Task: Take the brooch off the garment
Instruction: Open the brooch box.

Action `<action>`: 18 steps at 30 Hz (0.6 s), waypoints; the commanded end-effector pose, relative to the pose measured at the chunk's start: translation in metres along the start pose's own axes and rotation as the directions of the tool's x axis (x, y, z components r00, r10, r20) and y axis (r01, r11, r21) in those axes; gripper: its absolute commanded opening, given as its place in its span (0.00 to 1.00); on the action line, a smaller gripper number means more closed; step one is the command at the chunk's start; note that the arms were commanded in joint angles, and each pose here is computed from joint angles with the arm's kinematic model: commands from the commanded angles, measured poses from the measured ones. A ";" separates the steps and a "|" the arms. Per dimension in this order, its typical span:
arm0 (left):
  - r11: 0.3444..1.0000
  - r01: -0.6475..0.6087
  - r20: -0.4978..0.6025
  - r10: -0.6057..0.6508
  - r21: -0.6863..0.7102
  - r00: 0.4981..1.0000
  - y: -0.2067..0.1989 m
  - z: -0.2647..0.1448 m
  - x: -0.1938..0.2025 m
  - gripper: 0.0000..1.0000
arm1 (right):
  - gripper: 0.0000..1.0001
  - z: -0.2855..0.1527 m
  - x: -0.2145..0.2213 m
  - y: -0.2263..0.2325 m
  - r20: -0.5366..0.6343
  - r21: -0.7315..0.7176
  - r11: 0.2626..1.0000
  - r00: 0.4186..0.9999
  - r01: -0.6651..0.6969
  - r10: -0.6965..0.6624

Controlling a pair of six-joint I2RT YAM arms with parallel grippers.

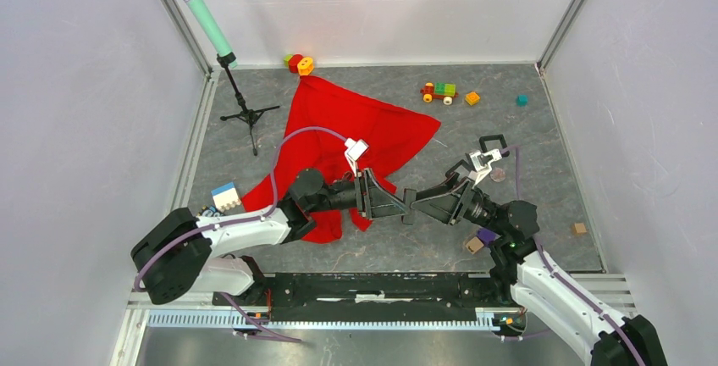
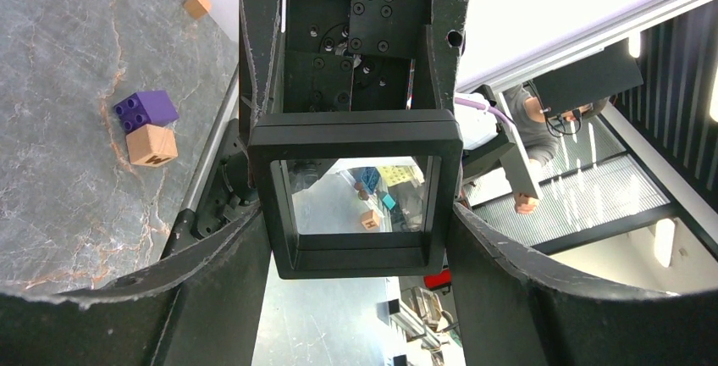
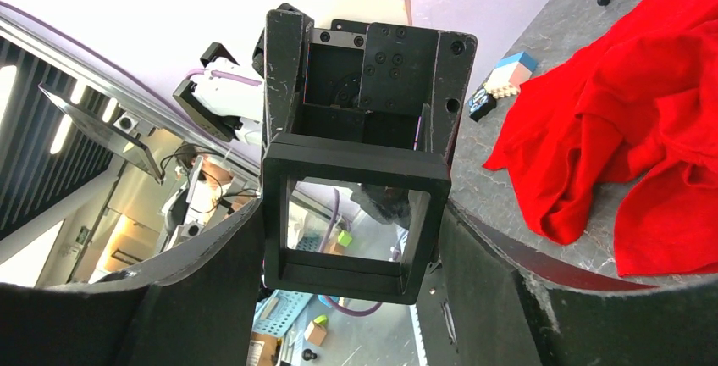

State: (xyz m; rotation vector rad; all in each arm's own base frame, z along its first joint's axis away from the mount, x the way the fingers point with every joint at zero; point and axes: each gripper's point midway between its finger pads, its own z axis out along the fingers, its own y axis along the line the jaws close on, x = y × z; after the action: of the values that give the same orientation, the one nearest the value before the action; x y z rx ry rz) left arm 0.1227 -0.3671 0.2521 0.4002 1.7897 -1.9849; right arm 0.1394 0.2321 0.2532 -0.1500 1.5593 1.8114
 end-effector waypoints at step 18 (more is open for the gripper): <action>0.995 -0.064 0.064 0.059 0.075 0.996 -0.027 -0.001 -0.014 0.68 | 0.51 -0.004 0.004 0.012 -0.005 -0.061 0.998 0.999 0.034 -0.034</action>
State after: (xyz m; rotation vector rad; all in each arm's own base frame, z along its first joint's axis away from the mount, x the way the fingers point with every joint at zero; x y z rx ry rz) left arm 0.1223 -0.3676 0.2524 0.3973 1.7887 -1.9844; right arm 0.1367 0.2310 0.2544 -0.1495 1.5391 1.8283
